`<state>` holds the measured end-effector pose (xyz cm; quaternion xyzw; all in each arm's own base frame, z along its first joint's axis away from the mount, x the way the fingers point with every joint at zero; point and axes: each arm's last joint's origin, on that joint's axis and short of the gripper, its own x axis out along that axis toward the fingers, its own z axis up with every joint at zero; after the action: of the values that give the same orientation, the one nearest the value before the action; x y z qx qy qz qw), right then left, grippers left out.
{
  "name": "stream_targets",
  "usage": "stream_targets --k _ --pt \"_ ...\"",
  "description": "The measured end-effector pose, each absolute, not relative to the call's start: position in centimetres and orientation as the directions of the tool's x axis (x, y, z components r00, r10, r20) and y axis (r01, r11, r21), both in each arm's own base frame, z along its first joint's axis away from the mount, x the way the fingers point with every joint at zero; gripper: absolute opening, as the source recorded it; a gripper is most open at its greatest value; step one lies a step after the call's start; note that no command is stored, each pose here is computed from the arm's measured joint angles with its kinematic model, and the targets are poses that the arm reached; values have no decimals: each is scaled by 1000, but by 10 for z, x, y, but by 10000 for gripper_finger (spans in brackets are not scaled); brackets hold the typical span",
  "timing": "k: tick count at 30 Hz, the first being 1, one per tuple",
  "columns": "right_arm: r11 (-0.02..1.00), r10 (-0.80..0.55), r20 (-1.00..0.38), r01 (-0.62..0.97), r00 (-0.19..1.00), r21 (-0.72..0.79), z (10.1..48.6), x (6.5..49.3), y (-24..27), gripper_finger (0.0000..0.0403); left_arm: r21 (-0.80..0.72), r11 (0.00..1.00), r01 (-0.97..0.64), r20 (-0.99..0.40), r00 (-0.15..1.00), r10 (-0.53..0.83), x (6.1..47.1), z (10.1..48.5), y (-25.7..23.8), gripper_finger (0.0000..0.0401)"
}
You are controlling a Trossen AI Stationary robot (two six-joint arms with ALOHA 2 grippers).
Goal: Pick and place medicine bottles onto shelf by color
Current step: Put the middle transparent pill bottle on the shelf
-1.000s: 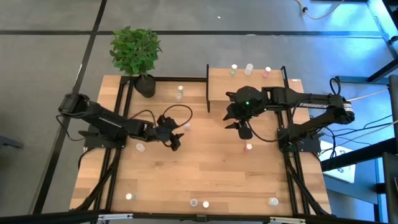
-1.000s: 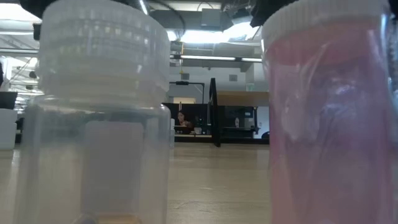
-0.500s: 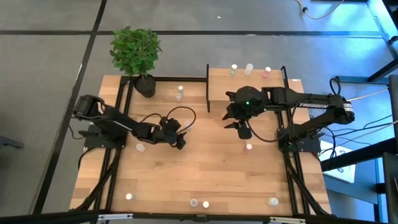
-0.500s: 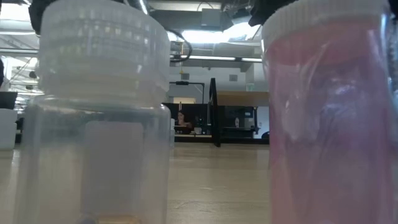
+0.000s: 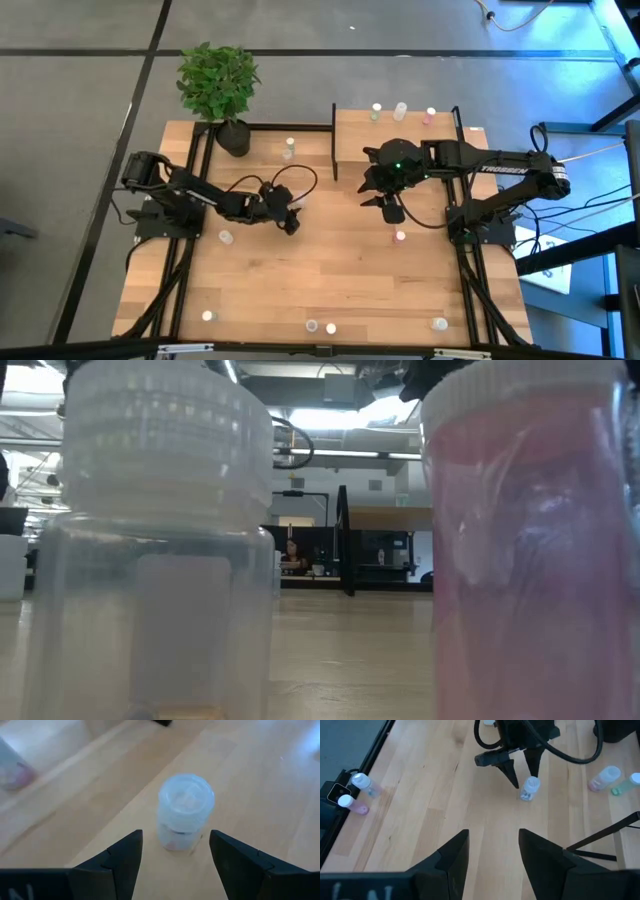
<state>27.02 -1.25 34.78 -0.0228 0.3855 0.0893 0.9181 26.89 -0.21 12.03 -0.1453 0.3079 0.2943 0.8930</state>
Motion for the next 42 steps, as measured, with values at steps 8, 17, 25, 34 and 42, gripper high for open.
stream_targets --k 8,17,25,34,42 --pt "983 147 -712 -182 687 27 348 270 -13 174 -102 851 -515 -629 696 346 270 135 -7 226" --pt "983 147 -709 -181 690 27 348 271 -13 174 -42 878 -478 -738 607 295 267 167 12 226" --pt "984 143 -708 -179 692 24 348 271 -13 174 -39 916 -400 -767 599 229 282 206 28 226" --pt "987 117 -711 -161 693 5 348 271 -14 174 -72 926 -371 -789 589 175 285 218 34 226" --pt "987 119 -712 -162 692 7 348 271 -14 174 -60 930 -364 -810 563 168 292 230 35 226"
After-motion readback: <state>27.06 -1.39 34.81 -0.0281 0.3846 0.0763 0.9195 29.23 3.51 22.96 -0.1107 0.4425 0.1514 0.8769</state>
